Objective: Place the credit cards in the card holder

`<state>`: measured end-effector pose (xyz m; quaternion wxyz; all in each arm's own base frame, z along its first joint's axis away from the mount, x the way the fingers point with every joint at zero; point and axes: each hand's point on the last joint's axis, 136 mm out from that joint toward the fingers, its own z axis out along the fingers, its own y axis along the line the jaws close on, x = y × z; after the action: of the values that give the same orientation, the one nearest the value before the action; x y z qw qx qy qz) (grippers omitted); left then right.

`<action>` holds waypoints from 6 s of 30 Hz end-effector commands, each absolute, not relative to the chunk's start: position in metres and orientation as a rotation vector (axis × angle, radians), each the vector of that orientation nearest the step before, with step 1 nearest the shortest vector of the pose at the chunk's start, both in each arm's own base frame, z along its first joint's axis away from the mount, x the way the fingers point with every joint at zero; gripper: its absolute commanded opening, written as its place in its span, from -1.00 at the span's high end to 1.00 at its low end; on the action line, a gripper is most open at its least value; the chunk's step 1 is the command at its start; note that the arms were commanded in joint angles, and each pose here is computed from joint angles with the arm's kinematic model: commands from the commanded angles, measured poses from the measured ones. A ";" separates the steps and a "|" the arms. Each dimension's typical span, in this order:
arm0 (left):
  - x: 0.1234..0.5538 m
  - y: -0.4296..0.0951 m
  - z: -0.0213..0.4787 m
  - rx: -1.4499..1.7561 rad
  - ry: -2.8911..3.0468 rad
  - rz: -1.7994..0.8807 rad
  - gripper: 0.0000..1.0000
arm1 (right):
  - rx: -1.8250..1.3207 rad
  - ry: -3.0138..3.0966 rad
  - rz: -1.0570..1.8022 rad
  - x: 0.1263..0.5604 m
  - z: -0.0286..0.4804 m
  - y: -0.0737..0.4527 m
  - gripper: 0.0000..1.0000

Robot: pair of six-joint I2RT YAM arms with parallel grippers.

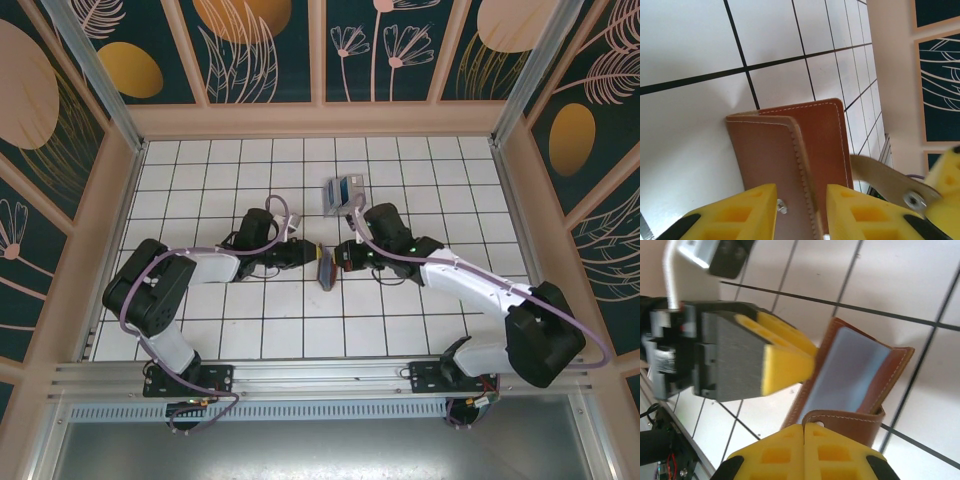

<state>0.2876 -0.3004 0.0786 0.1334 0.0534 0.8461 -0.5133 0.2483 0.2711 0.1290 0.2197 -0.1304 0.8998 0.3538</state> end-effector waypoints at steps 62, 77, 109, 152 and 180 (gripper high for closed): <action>0.303 -0.281 0.063 0.176 2.592 -1.190 0.50 | -0.258 2.553 0.959 0.256 0.098 0.252 1.00; 0.288 -0.294 0.065 0.184 2.583 -1.388 1.00 | -0.224 2.543 0.970 0.256 0.087 0.251 1.00; 0.286 -0.284 0.087 0.162 2.527 -1.339 0.27 | -0.308 2.542 1.005 0.259 0.073 0.279 0.40; 0.301 -0.270 0.067 0.090 2.503 -1.410 0.58 | -0.419 2.569 1.040 0.263 0.064 0.330 0.01; 0.300 -0.269 0.090 0.008 2.417 -1.478 1.00 | -0.247 2.515 1.208 0.256 0.091 0.332 -0.26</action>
<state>0.2936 -0.2650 0.0758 0.1381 0.0027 0.8583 -0.4942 0.2577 0.3275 0.0865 0.1742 -0.0986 0.8916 0.4063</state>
